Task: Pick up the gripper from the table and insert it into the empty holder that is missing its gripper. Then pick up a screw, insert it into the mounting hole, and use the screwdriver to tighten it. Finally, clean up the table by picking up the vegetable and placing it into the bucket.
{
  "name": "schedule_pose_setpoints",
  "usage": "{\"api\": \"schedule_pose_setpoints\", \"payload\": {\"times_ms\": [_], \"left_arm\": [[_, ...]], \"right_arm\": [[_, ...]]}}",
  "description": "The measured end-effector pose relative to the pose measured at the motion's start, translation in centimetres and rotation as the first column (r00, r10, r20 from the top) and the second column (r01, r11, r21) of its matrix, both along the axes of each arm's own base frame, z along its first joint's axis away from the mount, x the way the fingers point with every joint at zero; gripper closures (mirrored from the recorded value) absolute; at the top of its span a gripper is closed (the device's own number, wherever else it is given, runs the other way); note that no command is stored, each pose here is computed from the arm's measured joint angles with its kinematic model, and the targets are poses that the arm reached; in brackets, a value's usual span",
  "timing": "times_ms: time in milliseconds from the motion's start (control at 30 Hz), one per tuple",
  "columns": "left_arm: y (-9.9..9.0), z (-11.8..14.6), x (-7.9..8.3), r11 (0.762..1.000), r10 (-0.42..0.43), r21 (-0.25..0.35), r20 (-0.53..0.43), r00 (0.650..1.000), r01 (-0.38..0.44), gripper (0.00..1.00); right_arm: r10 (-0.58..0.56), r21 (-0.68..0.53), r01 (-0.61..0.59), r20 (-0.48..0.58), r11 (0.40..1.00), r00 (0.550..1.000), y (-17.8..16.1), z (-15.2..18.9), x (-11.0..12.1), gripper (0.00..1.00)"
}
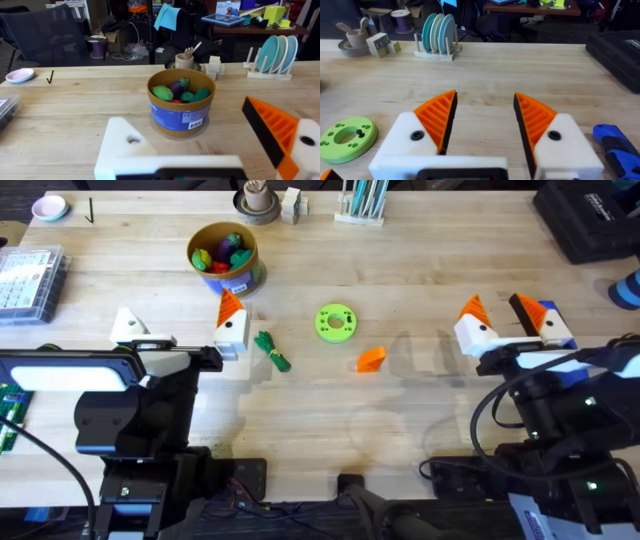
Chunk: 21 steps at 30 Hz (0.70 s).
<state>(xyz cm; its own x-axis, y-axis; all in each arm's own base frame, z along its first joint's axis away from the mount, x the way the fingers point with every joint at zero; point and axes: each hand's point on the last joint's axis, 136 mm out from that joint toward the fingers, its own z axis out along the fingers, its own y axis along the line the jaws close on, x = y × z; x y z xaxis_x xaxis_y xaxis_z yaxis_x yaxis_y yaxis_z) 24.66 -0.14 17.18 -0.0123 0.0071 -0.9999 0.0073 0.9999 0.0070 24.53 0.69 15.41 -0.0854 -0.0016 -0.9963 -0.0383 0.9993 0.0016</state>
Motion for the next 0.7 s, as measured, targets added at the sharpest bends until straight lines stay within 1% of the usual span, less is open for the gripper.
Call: {"api": "schedule_pose_setpoints", "payload": {"times_ms": [433, 700], "left_arm": [[0.01, -0.03, 0.0, 1.0, 0.0, 0.0, -0.001, 1.0, 0.0, 0.008], [0.0, -0.02, -0.01, 1.0, 0.0, 0.0, -0.002, 1.0, 0.0, 0.008]], "right_arm": [[0.0, 0.0, 0.0, -0.005, 1.0, 1.0, -0.01, -0.1, -0.02, 0.268], [0.006, 0.0, -0.006, 0.022, 1.0, 1.0, 0.11, 0.54, 0.04, 0.268]]}}
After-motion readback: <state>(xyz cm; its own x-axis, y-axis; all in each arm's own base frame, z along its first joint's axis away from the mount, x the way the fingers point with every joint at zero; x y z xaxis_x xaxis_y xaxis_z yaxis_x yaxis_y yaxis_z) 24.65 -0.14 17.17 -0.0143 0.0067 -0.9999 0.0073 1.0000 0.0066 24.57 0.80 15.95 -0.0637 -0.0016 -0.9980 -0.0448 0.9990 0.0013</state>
